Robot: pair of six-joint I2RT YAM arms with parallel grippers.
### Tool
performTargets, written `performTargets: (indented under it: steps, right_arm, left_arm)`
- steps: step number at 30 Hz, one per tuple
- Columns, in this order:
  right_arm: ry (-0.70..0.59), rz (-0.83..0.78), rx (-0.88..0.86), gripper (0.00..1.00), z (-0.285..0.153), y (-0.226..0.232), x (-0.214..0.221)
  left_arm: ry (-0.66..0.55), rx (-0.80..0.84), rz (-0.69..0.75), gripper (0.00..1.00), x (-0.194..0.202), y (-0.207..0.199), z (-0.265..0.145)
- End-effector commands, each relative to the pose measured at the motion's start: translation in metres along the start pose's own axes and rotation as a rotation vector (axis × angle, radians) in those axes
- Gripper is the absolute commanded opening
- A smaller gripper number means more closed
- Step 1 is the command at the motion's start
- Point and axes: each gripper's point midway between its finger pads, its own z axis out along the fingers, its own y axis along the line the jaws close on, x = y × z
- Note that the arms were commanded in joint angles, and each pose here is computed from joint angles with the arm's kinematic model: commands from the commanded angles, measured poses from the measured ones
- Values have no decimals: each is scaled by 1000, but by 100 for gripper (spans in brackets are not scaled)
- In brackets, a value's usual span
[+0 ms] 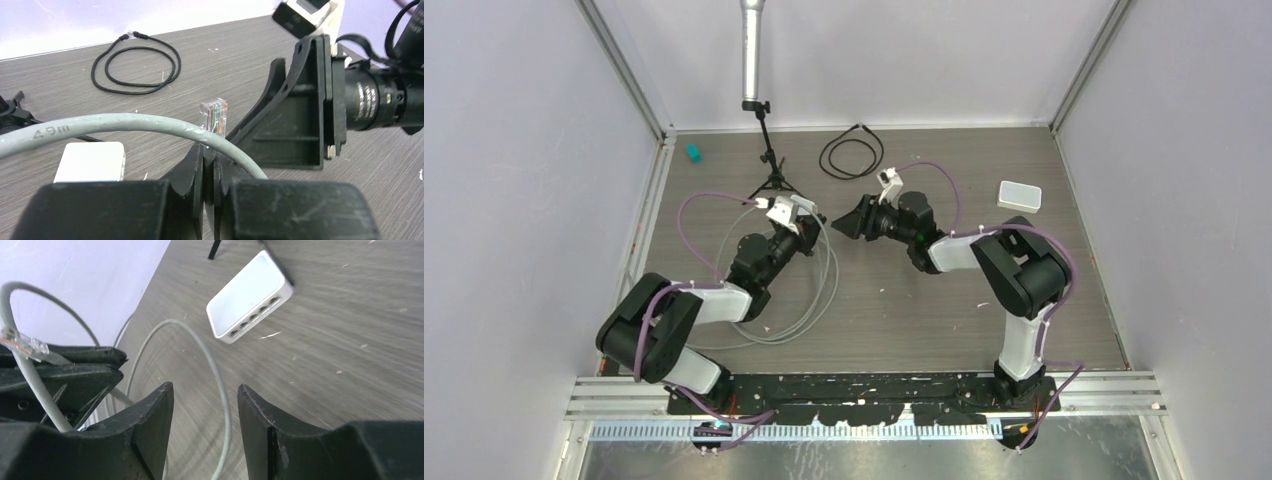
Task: Insert the plug into the switch port
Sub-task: Pick up the connector from the center of the board.
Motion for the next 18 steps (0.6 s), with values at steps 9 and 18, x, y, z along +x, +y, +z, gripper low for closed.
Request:
performTargets:
  steps: [9, 18]
  right_arm:
    - [56, -83, -282, 56, 15, 72, 19]
    - [83, -78, -309, 52, 19, 79, 27]
  left_arm:
    - [-61, -52, -81, 6, -32, 2, 3]
    - [-82, -99, -124, 7, -34, 9, 2]
